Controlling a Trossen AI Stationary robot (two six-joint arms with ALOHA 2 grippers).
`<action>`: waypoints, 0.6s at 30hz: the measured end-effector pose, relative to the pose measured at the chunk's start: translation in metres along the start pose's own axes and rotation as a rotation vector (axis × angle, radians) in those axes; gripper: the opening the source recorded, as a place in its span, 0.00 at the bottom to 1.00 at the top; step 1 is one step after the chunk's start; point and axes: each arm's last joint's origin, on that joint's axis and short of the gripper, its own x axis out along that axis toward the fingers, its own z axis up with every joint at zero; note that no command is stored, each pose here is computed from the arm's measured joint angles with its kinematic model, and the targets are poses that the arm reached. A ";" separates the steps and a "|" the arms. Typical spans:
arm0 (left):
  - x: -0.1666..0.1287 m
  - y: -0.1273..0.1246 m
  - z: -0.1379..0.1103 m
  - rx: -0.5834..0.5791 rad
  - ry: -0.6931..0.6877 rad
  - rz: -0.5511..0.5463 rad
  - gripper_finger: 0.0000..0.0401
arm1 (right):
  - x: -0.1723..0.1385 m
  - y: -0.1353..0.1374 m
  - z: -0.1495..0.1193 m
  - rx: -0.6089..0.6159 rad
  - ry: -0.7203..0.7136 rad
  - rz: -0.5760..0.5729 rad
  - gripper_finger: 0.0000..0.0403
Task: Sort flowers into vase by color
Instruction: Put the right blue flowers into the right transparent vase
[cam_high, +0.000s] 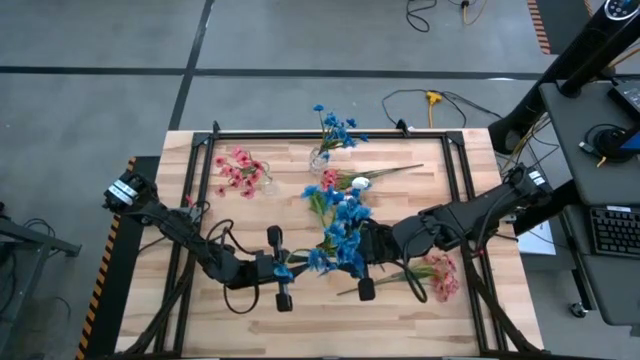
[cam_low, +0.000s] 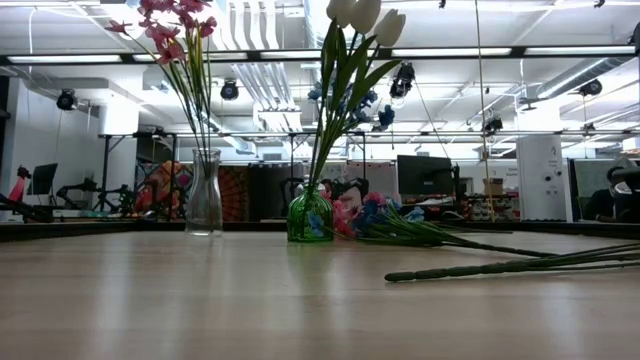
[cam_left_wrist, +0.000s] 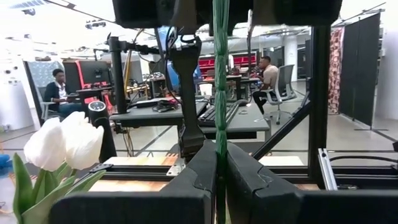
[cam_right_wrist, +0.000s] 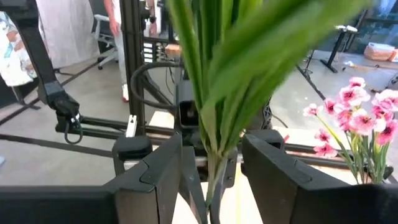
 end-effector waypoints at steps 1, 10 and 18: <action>0.000 0.000 0.000 0.001 0.002 0.001 0.00 | 0.000 0.000 0.001 0.002 -0.007 0.000 0.40; 0.000 0.000 -0.001 0.012 0.005 0.001 0.00 | -0.001 0.000 0.004 -0.006 -0.029 0.000 0.26; 0.000 0.000 -0.002 0.022 0.016 0.020 0.01 | -0.001 0.000 0.004 -0.026 -0.026 0.000 0.05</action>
